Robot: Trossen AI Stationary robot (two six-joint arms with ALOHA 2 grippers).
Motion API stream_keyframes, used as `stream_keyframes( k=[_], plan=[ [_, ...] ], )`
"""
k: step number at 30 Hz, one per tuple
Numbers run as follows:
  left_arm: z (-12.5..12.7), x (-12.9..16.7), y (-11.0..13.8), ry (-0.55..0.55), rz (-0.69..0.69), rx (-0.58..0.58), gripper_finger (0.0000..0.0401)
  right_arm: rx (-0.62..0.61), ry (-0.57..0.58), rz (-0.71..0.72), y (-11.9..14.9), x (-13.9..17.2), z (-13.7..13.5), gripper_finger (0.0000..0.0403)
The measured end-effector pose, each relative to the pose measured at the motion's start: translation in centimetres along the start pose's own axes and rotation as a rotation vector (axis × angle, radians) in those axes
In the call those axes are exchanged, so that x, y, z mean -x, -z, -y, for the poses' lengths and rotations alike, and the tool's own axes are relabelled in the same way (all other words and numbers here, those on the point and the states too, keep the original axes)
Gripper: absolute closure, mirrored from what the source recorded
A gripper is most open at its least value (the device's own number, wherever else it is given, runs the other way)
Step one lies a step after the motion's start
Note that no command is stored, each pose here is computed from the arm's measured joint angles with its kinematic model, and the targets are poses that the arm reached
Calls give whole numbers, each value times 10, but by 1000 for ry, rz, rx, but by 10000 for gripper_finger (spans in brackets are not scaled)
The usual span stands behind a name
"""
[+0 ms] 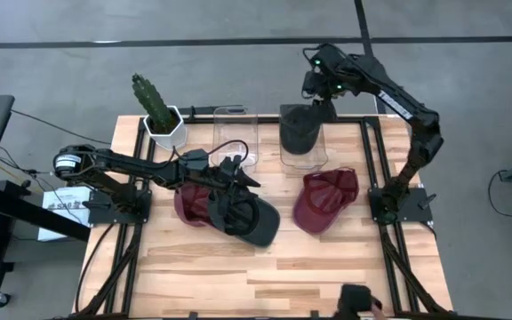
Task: Pick & Place hat
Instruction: Put the black cap into the transparent bin
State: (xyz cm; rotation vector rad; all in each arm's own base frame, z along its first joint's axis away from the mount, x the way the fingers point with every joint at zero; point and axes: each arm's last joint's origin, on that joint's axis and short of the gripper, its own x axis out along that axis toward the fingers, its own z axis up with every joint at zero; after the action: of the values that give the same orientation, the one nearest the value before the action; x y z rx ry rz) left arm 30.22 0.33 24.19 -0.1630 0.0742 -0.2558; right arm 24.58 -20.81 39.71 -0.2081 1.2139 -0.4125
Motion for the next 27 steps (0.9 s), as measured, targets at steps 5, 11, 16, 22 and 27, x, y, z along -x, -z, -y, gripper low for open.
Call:
stream_keyframes(
  k=[5,11,16,22,27],
  plan=[
    [1,1,-6,9,55,13,242,-85,-72,125,-2,30,-19,154],
    [12,-2,-5,53,48,67,242,-8,-157,235,-13,59,-57,154],
    [38,-6,2,143,19,66,240,-1,-230,270,-23,73,-92,154],
    [70,-4,25,105,-28,67,242,18,-334,224,-28,77,-139,154],
    [89,1,41,59,-47,67,242,113,-402,158,-26,63,-185,154]
  ],
)
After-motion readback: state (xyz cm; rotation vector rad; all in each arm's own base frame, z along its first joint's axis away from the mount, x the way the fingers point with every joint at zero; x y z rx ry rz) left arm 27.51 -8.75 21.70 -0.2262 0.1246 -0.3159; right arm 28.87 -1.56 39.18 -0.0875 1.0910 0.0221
